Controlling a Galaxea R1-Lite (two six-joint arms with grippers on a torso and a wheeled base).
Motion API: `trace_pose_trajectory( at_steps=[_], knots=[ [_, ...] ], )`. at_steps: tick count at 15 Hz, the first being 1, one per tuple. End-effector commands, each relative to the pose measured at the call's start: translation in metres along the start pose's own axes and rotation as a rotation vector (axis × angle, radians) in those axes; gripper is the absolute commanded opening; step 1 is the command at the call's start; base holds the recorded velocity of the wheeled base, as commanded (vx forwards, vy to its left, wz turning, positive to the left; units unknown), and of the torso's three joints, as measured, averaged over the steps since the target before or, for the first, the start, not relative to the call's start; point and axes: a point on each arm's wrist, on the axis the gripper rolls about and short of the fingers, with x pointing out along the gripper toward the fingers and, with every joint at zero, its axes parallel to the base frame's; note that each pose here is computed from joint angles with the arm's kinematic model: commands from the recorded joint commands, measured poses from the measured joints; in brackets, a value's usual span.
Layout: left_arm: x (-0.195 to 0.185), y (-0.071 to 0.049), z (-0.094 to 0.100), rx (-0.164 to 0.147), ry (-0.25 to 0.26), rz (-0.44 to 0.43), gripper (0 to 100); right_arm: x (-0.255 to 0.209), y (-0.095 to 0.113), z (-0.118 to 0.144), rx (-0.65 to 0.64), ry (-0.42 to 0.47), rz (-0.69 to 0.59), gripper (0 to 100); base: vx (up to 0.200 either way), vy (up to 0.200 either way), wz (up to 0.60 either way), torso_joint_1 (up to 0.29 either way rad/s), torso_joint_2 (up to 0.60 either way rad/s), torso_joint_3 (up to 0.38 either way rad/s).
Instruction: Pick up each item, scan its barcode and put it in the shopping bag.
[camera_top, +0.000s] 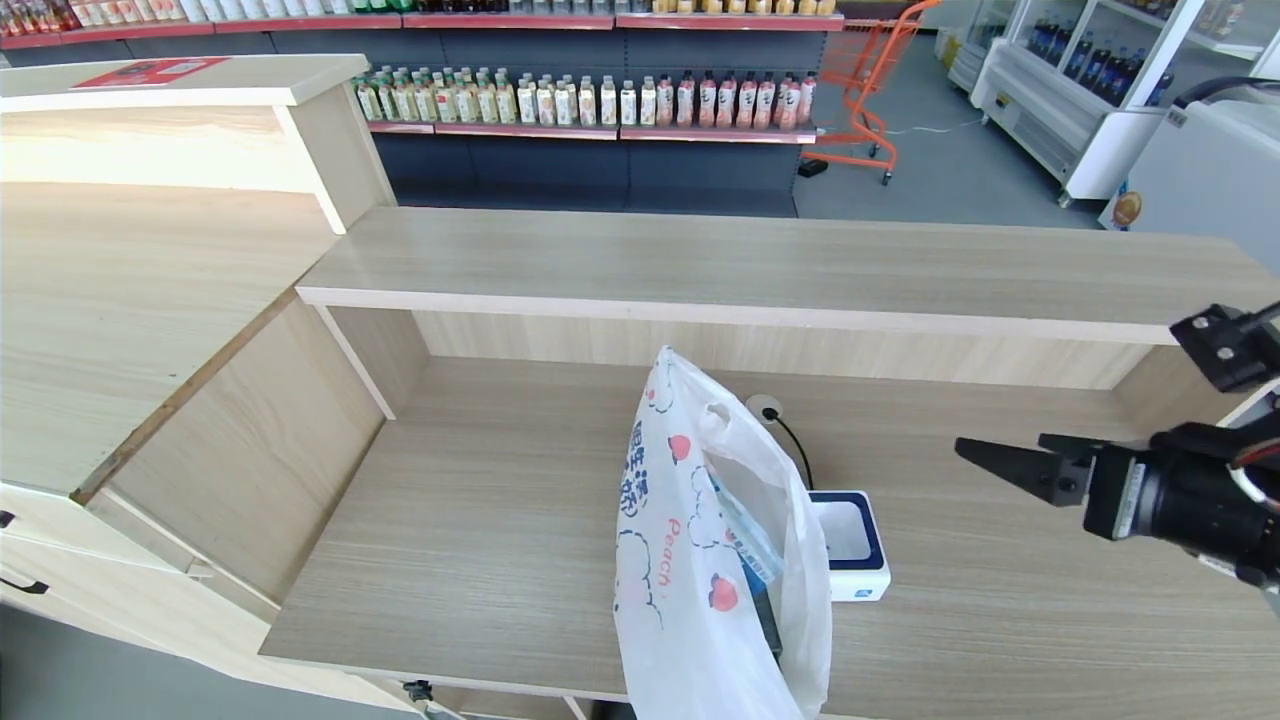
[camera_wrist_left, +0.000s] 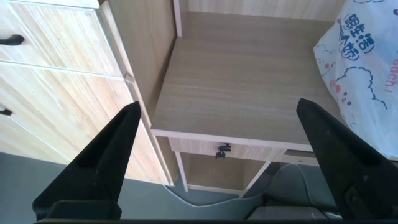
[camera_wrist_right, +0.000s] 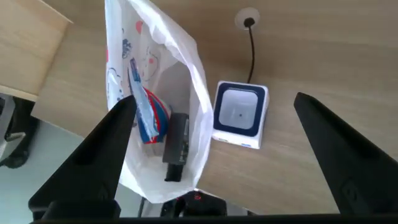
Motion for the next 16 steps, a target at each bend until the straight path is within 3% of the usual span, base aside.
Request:
trace_pose_trajectory(
  at_steps=[1, 3, 6, 9, 16],
  knots=[
    [0.000, 0.000, 0.000, 0.000, 0.000, 0.000, 100, -0.088, -0.003, -0.061, -0.040, -0.076, -0.188, 100, 0.000, 0.000, 0.00, 0.000, 0.00, 0.000],
    [0.000, 0.000, 0.000, 0.000, 0.000, 0.000, 100, -0.129, 0.002, -0.110, -0.068, -0.131, -0.317, 100, 0.000, 0.000, 0.00, 0.000, 0.00, 0.000],
    [0.000, 0.000, 0.000, 0.000, 0.000, 0.000, 100, -0.148, 0.003, -0.159, -0.090, -0.212, -0.456, 100, 0.000, 0.000, 0.00, 0.000, 0.00, 0.000],
    [0.000, 0.000, 0.000, 0.000, 0.000, 0.000, 100, -0.157, 0.006, -0.168, -0.136, -0.302, -0.498, 100, 0.000, 0.000, 0.00, 0.000, 0.00, 0.000],
    [0.000, 0.000, 0.000, 0.000, 0.000, 0.000, 100, -0.160, 0.006, -0.169, -0.170, -0.341, -0.485, 100, 0.000, 0.000, 0.00, 0.000, 0.00, 0.000]
  ],
)
